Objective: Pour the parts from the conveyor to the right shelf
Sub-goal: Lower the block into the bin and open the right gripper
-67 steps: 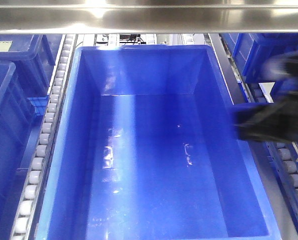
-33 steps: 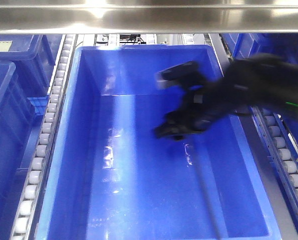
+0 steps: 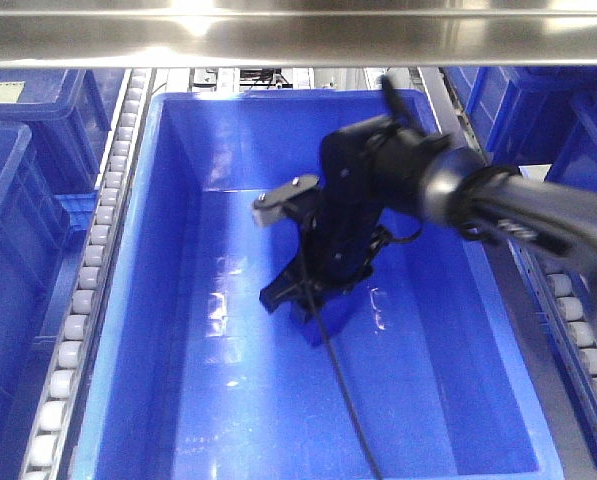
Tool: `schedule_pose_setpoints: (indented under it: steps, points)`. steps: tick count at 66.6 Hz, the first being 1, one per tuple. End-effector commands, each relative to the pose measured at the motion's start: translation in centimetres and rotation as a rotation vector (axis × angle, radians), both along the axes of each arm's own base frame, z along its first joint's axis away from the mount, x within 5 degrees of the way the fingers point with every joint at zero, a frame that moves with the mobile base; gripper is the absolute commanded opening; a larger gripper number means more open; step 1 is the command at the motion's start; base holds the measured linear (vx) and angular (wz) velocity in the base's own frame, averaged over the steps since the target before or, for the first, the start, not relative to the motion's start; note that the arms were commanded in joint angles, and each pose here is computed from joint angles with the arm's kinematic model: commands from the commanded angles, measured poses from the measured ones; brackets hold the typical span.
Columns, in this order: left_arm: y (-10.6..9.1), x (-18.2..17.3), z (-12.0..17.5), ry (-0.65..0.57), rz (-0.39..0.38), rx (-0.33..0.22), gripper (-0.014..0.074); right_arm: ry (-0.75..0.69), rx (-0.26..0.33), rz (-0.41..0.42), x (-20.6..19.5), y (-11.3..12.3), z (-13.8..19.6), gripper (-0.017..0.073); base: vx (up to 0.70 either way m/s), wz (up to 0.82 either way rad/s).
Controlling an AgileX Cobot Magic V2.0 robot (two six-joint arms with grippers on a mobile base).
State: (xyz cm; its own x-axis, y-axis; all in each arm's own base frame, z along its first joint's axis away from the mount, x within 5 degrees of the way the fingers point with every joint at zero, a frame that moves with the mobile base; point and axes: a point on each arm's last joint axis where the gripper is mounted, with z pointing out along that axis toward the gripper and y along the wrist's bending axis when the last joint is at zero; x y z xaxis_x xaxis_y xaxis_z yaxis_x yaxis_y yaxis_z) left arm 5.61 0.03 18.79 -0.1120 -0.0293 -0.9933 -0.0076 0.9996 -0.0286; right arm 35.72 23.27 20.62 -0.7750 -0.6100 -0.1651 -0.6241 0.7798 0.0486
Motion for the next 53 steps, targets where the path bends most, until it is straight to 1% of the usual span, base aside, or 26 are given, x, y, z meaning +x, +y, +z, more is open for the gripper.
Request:
schedule_pose_setpoints:
  steps: [1, 6, 12, 19, 29, 32, 36, 40, 53]
  points:
    - [0.0, -0.1, 1.2, -0.087, -0.007, -0.016, -0.0006, -0.065, 0.036, 0.004, 0.1, 0.2, 2.4, 0.0008, 0.00, 0.00]
    - [0.0, -0.1, 1.2, -0.087, -0.007, -0.016, -0.0006, -0.050, 0.028, -0.001, 0.2, 0.2, 1.8, 0.0036, 0.00, 0.00]
    - [0.0, -0.1, 1.2, -0.087, -0.007, -0.016, -0.0006, -0.038, 0.023, -0.011, 0.2, 0.2, 1.7, 0.0099, 0.00, 0.00]
    - [0.0, -0.1, 1.2, -0.087, -0.007, -0.016, -0.0006, -0.036, 0.022, -0.010, 0.1, 0.2, 1.7, 0.0223, 0.00, 0.00]
    - [0.0, -0.1, 1.2, -0.087, -0.007, -0.016, -0.0006, -0.034, 0.021, -0.011, 0.1, 0.2, 1.7, 0.0430, 0.00, 0.00]
    - [0.0, -0.1, 1.2, -0.087, -0.007, -0.016, -0.0006, -0.037, 0.023, -0.012, 0.1, 0.2, 1.7, 0.0469, 0.00, 0.00]
    - [0.0, -0.1, 1.2, -0.087, -0.007, -0.016, -0.0006, -0.046, 0.027, -0.018, 0.1, 0.3, 1.8, 0.0504, 0.00, 0.00]
    - [0.0, -0.1, 1.2, -0.087, -0.007, -0.016, -0.0006, -0.064, 0.041, -0.033, 0.1, 0.3, 2.3, 0.0521, 0.00, 0.00]
    - [0.0, -0.1, 1.2, -0.087, -0.007, -0.016, -0.0006, -0.165, 0.106, -0.031, -0.1, 0.5, 4.7, 0.0518, 0.00, 0.00]
